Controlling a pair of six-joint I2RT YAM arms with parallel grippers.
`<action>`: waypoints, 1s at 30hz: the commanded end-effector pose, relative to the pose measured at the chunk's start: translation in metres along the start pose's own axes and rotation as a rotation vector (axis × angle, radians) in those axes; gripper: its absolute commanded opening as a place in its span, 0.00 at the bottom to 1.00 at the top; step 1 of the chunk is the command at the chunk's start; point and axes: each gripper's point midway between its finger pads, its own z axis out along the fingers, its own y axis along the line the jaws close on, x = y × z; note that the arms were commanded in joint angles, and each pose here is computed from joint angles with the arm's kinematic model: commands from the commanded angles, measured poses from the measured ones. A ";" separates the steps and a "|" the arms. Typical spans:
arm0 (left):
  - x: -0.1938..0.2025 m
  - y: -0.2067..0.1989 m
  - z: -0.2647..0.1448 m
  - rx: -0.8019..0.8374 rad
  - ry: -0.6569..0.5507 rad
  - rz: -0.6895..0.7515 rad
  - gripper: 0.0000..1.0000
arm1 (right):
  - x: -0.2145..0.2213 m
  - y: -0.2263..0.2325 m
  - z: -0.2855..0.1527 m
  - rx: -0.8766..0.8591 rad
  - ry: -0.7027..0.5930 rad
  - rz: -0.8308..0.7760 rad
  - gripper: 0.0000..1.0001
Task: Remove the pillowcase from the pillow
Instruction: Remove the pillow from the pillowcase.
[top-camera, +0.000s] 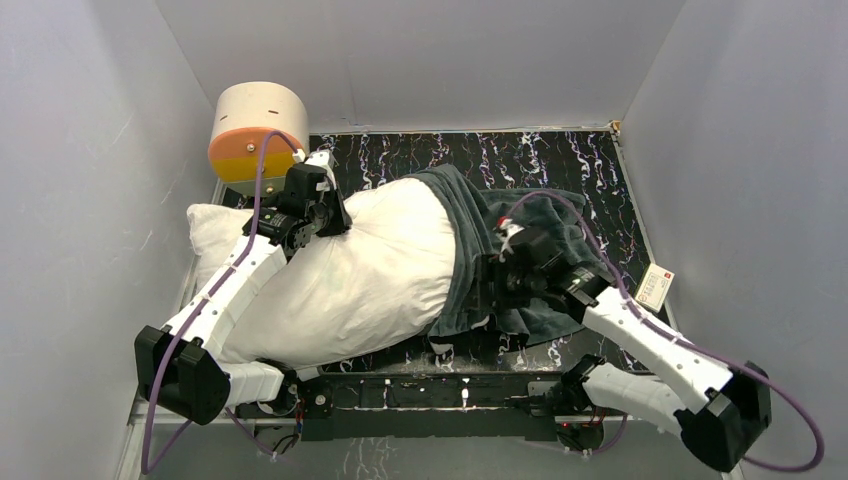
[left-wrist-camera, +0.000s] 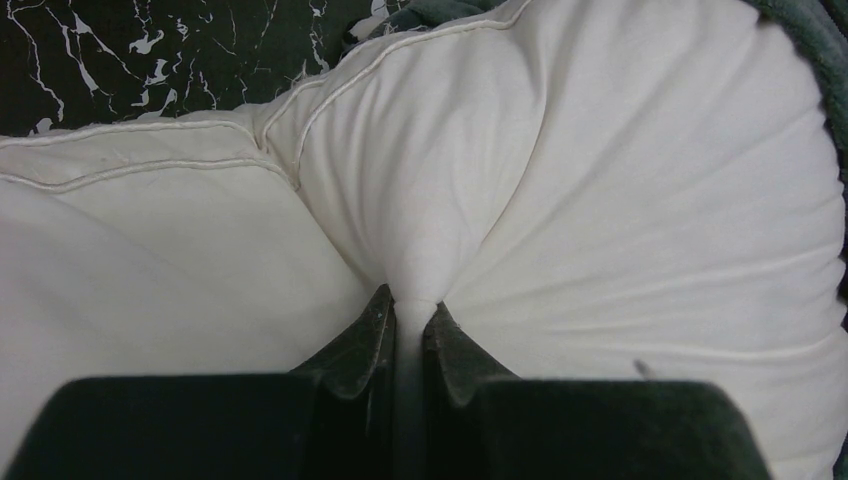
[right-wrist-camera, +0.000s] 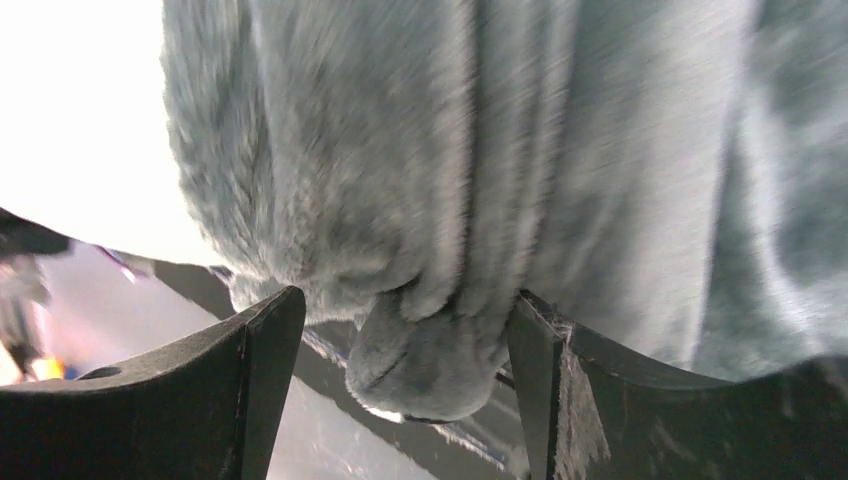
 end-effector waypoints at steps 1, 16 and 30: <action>0.014 0.029 -0.008 -0.111 0.068 0.030 0.00 | 0.030 -0.001 0.014 0.154 0.083 -0.064 0.80; 0.022 0.051 -0.013 -0.175 0.068 0.050 0.00 | -0.057 -0.146 -0.050 0.633 -0.364 0.315 0.05; 0.001 0.005 -0.034 0.077 0.014 0.090 0.73 | -0.093 -0.124 -0.040 0.357 -0.251 0.220 0.54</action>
